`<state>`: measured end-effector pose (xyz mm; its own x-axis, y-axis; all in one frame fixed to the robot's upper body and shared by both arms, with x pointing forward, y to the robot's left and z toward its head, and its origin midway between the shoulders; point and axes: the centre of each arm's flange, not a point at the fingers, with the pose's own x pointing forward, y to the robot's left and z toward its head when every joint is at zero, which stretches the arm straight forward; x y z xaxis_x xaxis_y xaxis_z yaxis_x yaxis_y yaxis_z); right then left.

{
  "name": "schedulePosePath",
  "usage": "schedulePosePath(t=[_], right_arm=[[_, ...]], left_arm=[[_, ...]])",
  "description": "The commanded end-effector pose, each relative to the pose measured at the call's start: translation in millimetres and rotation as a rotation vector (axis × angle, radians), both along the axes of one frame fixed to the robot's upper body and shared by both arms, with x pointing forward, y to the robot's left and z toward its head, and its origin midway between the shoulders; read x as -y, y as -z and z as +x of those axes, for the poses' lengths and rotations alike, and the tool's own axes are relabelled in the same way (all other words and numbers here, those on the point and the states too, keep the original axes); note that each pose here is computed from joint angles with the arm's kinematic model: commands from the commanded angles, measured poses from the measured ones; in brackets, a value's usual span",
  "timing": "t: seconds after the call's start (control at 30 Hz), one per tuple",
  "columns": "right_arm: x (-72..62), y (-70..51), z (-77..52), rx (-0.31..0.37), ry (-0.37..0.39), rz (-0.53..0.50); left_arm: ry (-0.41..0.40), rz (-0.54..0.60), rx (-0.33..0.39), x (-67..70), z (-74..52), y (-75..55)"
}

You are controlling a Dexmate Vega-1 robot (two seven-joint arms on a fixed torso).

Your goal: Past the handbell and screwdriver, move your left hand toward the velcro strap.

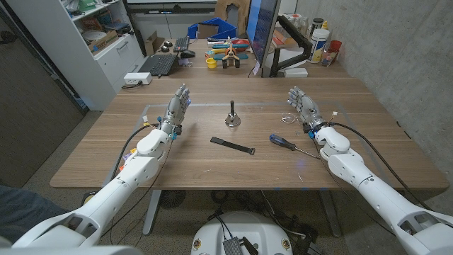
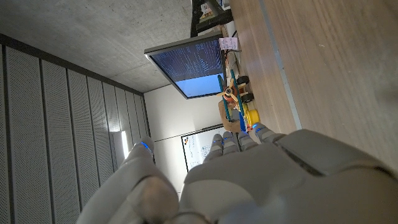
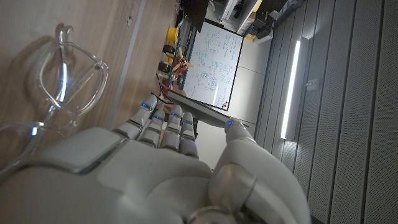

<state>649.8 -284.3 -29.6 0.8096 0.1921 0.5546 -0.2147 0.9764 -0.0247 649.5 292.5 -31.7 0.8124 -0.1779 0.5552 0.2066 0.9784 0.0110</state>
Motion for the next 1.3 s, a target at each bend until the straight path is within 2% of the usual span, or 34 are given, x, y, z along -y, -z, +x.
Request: schedulePosePath(t=[0.03,0.27,0.47,0.97,1.3], right_arm=[[-2.5,3.6,-6.1,-0.007,0.0,-0.006],[-1.3,4.7,-7.8,-0.005,0.005,-0.005],[-1.2,4.1,-8.5,-0.004,0.005,-0.002],[-3.8,9.1,-8.6,-0.012,0.001,-0.008],[-4.0,8.7,-8.4,-0.012,0.006,-0.015]], left_arm=[[0.004,-0.012,-0.004,-2.2,-4.4,7.0],[0.002,-0.022,-0.007,-4.2,-6.8,12.0],[-0.006,-0.013,0.002,-4.3,-11.0,10.7],[-0.038,0.033,0.03,-8.2,-29.9,1.7],[-0.058,0.081,0.026,-12.5,-43.4,2.5]])
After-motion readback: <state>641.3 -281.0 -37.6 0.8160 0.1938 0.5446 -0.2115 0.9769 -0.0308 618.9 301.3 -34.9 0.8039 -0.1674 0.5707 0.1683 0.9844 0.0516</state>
